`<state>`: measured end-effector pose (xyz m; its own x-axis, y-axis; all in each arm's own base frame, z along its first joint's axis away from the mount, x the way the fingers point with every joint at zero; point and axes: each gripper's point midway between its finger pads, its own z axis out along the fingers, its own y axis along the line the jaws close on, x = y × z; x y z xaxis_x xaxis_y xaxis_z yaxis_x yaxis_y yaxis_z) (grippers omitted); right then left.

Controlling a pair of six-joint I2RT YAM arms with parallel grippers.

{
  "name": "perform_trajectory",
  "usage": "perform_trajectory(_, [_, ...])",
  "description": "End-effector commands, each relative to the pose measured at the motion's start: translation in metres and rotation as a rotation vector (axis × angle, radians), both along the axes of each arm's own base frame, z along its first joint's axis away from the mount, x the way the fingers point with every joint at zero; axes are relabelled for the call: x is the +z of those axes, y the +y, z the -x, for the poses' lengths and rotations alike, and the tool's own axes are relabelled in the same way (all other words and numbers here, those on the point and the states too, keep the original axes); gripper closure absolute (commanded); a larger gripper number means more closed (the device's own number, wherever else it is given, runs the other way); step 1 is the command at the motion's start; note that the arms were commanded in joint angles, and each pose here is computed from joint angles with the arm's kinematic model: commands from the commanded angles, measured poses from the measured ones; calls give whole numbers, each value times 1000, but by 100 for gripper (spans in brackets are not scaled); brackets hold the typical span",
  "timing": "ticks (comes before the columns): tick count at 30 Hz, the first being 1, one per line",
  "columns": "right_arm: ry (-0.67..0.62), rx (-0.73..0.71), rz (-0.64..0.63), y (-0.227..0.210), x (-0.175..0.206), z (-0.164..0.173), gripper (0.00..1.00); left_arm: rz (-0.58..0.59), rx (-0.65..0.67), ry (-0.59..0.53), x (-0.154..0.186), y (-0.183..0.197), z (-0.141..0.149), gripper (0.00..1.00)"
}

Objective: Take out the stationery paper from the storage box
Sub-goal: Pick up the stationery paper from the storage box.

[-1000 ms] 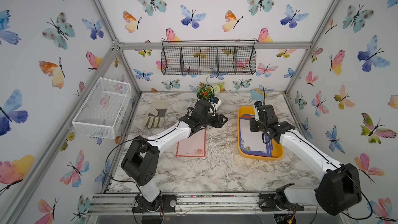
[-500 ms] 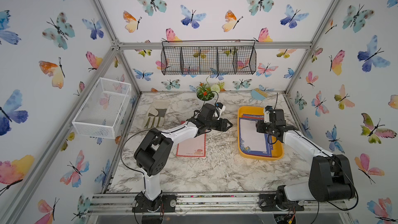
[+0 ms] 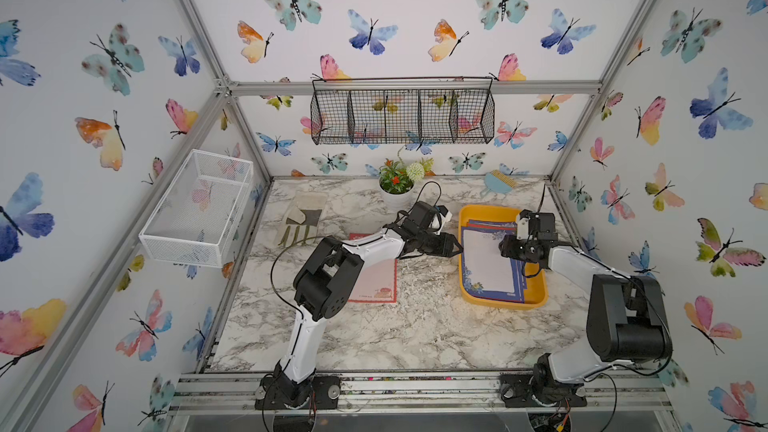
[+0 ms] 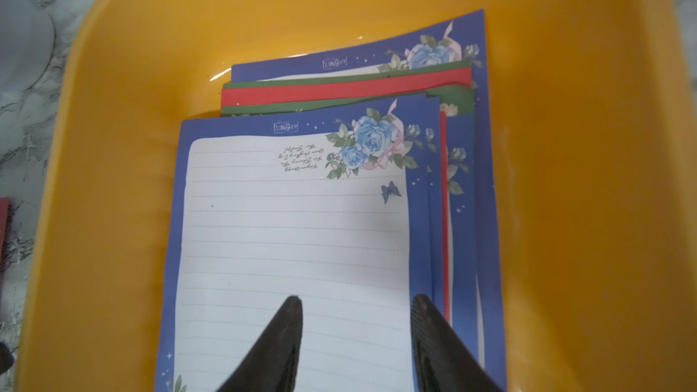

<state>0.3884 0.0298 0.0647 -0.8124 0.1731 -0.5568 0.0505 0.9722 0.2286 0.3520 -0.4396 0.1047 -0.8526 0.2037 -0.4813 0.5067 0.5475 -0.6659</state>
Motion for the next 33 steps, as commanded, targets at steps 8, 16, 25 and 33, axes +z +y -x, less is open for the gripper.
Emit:
perform_trajectory(8, [18,3,17,-9,-11,-8,48,5,-34,67,-8,1,12,44])
perform_trajectory(16, [29,-3,19,-12,-16,-7,48,-11,-38,83,-13,3,15,45])
perform_trajectory(25, [55,2,-1,-9,-25,-3,48,-5,-45,93,-11,2,17,45])
perform_trajectory(33, [71,-3,-9,-9,-30,-2,47,0,-56,115,-15,0,19,46])
